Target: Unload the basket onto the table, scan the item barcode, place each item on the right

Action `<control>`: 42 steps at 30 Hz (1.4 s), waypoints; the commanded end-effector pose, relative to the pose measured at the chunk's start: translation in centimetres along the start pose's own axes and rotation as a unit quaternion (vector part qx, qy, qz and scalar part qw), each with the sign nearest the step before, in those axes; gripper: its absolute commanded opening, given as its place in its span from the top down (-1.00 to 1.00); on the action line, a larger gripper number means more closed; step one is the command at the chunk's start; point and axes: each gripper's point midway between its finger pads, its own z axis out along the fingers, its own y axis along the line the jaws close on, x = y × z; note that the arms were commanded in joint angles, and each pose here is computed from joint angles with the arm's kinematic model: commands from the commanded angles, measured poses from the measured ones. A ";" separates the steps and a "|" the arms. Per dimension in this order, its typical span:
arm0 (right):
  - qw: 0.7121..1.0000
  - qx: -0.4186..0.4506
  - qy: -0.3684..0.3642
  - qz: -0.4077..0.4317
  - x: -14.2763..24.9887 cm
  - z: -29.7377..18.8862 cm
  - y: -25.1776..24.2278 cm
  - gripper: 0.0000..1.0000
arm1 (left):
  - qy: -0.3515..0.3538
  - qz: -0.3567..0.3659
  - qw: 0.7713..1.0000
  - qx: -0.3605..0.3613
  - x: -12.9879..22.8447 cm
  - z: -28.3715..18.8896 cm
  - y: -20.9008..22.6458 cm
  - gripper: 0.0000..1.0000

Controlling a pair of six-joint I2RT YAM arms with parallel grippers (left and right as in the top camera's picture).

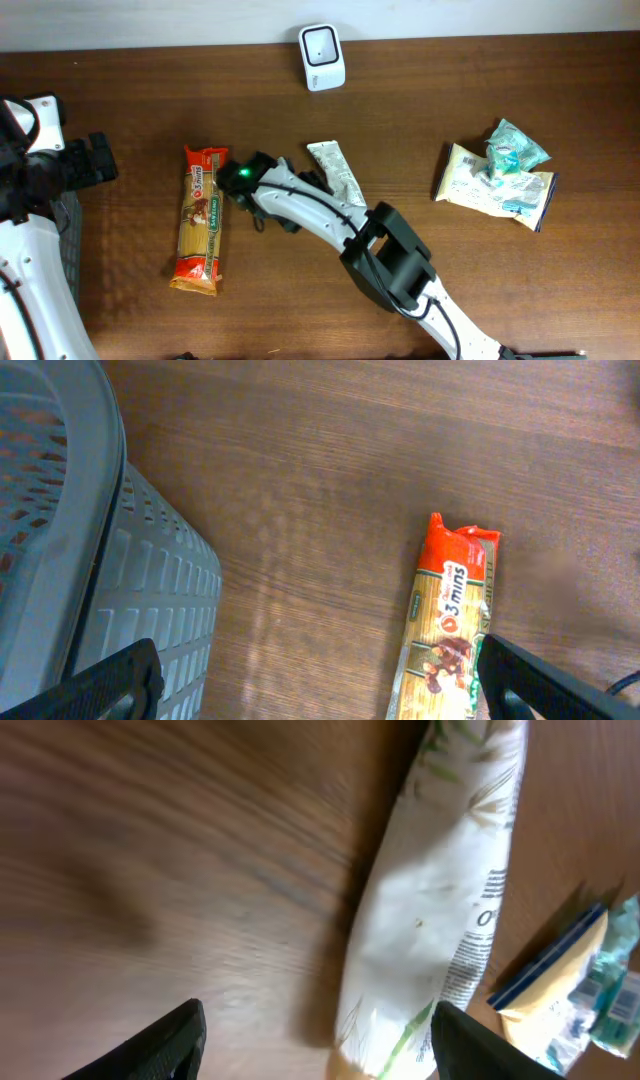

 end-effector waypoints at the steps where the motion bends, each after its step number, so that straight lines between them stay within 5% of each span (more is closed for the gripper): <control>1: 0.997 -0.071 -0.030 0.032 -2.2 -3.8 -2.0 -0.42 | -0.003 0.009 1.000 0.000 -0.1 -0.2 -0.1 -0.98; 5: 0.966 -0.250 -0.049 0.052 -4.5 -6.0 -6.3 -0.50 | -0.003 0.009 1.000 0.000 -0.1 -0.2 -0.1 -0.98; 8: 0.900 -0.434 0.012 0.040 -2.5 -5.6 -4.9 0.13 | -0.003 0.009 1.000 0.000 -0.1 -0.2 -0.1 -0.98; 10: 0.880 -0.472 0.053 0.016 -0.6 -5.1 -3.5 0.14 | -0.003 0.009 1.000 0.000 -0.1 -0.2 -0.1 -0.99; 15: 0.870 -0.458 0.180 -0.024 5.2 -1.3 -0.6 0.40 | -0.003 0.009 1.000 0.000 -0.1 -0.2 -0.1 -0.98; 17: 0.884 -0.419 0.204 -0.029 6.4 0.4 -1.2 0.46 | -0.003 0.009 1.000 0.000 -0.1 -0.2 -0.1 -0.98; 20: 0.947 -0.224 0.226 0.031 7.0 4.8 -6.6 0.46 | -0.003 0.009 1.000 0.000 -0.1 -0.2 -0.1 -0.98; 25: 0.984 -0.088 0.145 0.055 3.6 8.6 -12.2 0.46 | -0.003 0.009 1.000 0.000 -0.1 -0.2 -0.1 -0.98; 33: 0.990 -0.136 0.015 0.018 -2.2 9.6 -14.2 0.52 | -0.003 0.009 1.000 0.000 -0.1 -0.2 -0.1 -0.98; 36: 0.974 -0.223 -0.022 0.023 -2.6 5.5 -13.0 0.46 | -0.003 0.009 1.000 0.000 -0.1 -0.2 -0.1 -0.98; 38: 0.946 -0.306 -0.034 0.097 -3.2 2.3 -11.7 0.33 | -0.003 0.009 1.000 0.000 -0.1 -0.2 -0.1 -0.98; 40: 0.919 -0.331 0.002 0.216 -3.3 1.7 -11.5 0.08 | -0.003 0.009 1.000 0.000 -0.1 -0.2 -0.1 -0.98; 42: 0.886 -0.329 0.037 0.324 -3.8 2.6 -11.2 -0.54 | -0.003 0.009 1.000 0.000 -0.1 -0.2 -0.1 -0.98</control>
